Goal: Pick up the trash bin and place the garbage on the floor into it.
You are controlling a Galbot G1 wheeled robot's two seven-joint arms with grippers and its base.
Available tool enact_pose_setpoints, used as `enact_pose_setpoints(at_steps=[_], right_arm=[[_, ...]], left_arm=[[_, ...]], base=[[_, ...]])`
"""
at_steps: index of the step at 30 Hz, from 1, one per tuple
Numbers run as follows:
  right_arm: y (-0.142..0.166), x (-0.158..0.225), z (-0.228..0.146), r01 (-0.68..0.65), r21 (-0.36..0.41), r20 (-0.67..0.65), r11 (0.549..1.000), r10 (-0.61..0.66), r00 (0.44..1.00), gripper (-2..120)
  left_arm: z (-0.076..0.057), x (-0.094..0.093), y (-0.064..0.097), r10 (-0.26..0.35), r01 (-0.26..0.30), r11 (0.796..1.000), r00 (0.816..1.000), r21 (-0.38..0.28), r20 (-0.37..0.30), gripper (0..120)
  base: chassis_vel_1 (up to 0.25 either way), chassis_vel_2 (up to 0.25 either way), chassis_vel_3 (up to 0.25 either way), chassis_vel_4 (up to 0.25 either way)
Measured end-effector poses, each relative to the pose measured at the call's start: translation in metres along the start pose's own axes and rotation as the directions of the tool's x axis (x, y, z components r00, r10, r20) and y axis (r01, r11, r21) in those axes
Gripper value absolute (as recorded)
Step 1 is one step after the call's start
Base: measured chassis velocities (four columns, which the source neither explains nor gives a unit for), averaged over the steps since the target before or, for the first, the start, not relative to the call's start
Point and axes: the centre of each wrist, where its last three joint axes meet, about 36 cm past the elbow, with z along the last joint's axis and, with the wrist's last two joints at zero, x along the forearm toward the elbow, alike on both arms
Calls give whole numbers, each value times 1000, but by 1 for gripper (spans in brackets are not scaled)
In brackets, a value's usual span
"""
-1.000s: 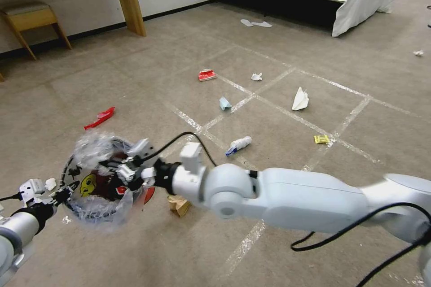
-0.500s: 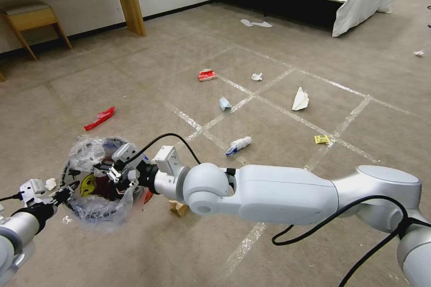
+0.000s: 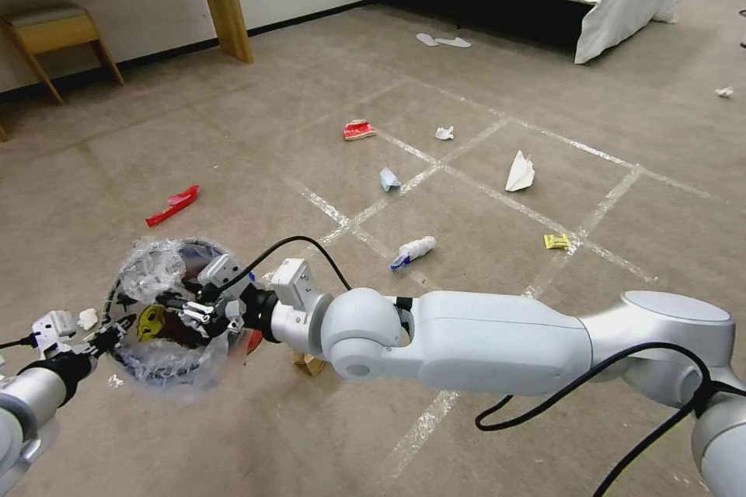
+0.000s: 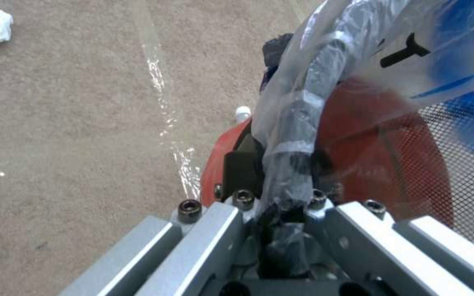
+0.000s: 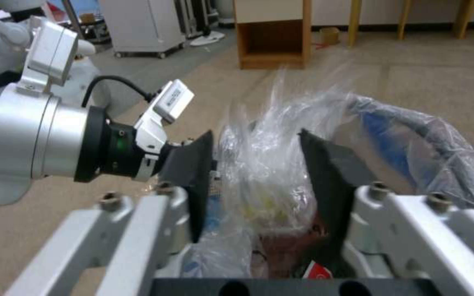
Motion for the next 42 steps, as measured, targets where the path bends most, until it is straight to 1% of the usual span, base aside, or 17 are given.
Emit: enact_pose_setpoints(at_steps=[1,2,3,4,6,7,8,9,11,12,19,21,28,37,39,40,42], right_arm=[[1,1,0,1,0,1,1000,-1,1000,55],[1,1,0,1,0,1,1000,-1,1000,55],[1,2,0,2,-2,0,1000,-2,1000,64],[1,2,0,2,-2,0,1000,-2,1000,64],[1,5,1,0,-2,0,1000,0,1000,73],[1,5,1,0,-2,0,1000,0,1000,73],[0,6,1,-2,-3,0,1000,2,1000,80],[0,6,1,-2,-3,0,1000,2,1000,80],[-2,9,3,-9,-2,3,1000,9,1000,92],[-3,9,3,-12,-2,5,1000,12,1000,93],[-4,10,-3,-20,-20,43,1000,21,999,93],[-6,11,-12,-31,-34,86,999,33,996,96],[-13,20,-22,-54,-51,132,997,60,989,99],[-33,57,-46,-127,-94,239,987,147,960,100],[-43,86,-64,-171,-109,307,979,197,931,100],[-43,86,-64,-171,-109,307,979,197,931,100],[-51,108,-75,-211,-119,355,970,240,904,100]], left_arm=[[0,0,0,-1,1,1000,1000,0,0,0],[0,0,0,-1,1,1000,1000,0,0,0],[-1,0,0,-2,2,1000,1000,-1,2,0],[-1,0,0,-2,2,1000,1000,-1,2,0],[-1,0,1,-5,5,1000,1000,-1,2,0],[-1,0,1,-5,5,1000,1000,-1,2,0],[-1,0,2,-6,6,1000,1000,0,1,0],[-1,0,2,-6,6,1000,1000,0,1,0],[-1,0,2,-7,7,1000,1000,0,1,0],[-1,0,2,-7,7,1000,1000,0,1,0],[-1,1,2,-8,8,1000,1000,1,1,0],[-1,0,3,-8,8,1000,1000,2,2,0],[-1,0,4,-11,11,1000,1000,3,3,0],[-2,0,7,-18,18,1000,1000,5,3,0],[-2,0,7,-18,18,1000,1000,5,3,0],[-2,0,7,-18,18,1000,1000,5,3,0],[-2,0,7,-18,18,1000,1000,5,3,0]], base=[[0,0,0,0],[0,0,0,0],[0,0,0,0],[0,0,0,0],[0,0,0,0],[0,0,0,0],[0,0,0,0],[0,0,0,0],[0,0,0,0],[0,0,0,0],[0,0,0,0],[0,0,0,0],[0,0,0,0],[0,0,0,0],[0,0,0,0],[0,0,0,0],[0,0,0,0]])
